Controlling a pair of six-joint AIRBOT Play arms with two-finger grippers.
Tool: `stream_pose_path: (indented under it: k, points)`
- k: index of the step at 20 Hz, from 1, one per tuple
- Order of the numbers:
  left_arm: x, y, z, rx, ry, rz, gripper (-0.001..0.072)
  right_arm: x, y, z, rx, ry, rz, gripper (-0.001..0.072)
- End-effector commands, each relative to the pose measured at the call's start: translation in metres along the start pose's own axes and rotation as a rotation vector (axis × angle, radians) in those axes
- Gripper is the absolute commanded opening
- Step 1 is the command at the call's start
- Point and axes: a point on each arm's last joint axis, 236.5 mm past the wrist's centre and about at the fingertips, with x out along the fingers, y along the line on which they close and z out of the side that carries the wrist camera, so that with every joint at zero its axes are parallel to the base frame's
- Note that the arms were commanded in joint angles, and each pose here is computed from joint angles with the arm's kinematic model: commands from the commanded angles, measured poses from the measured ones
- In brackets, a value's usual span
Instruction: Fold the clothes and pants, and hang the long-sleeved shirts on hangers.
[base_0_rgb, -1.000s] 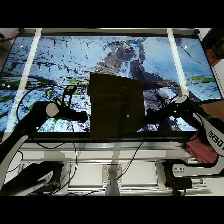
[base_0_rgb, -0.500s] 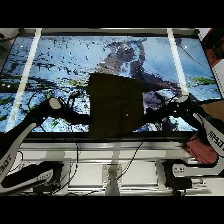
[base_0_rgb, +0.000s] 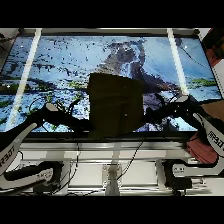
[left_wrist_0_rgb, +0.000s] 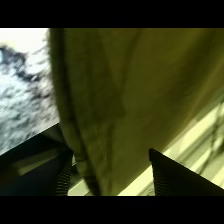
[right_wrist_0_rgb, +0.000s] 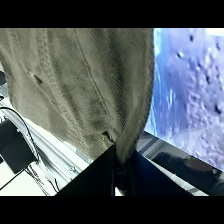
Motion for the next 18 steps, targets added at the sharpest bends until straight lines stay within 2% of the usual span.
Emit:
stream_pose_path:
  k: [1, 2, 3, 4, 5, 8, 11, 14, 18]
  points:
    - [0.011, -0.017, 0.013, -0.003, -0.054, -0.109, 0.0483, 0.0, 0.008, 0.0, -0.015, 0.001, 0.033, 0.0036]
    - [0.015, -0.015, 0.009, 0.004, -0.038, -0.105, 0.0422, -0.001, 0.012, 0.0, -0.029, -0.001, 0.048, 0.0036]
    - [0.019, -0.015, 0.006, 0.005, -0.022, -0.102, 0.0327, -0.002, 0.015, 0.001, -0.04, -0.008, 0.054, 0.0036]
    - [0.021, -0.015, 0.005, 0.013, -0.012, -0.103, 0.0125, -0.004, 0.018, 0.001, -0.058, -0.018, 0.058, 0.0036]
    - [0.022, -0.015, 0.004, 0.047, -0.011, -0.103, 0.001, -0.008, 0.022, 0.002, -0.079, -0.032, 0.056, 0.0036]
    - [0.01, -0.024, 0.013, 0.075, -0.029, -0.126, 0.0008, -0.026, 0.041, 0.003, -0.163, -0.097, 0.053, 0.0036]
    - [-0.04, -0.056, 0.043, 0.183, -0.116, -0.176, 0.0008, -0.055, 0.079, 0.001, -0.266, -0.211, 0.075, 0.0036]
    - [-0.124, -0.105, 0.081, 0.387, -0.348, -0.128, 0.0008, -0.095, 0.134, -0.011, -0.404, -0.364, 0.125, 0.0036]
    - [-0.231, -0.196, 0.072, 0.688, -0.669, -0.022, 0.0008, -0.175, 0.245, -0.048, -0.669, -0.611, 0.263, 0.0036]
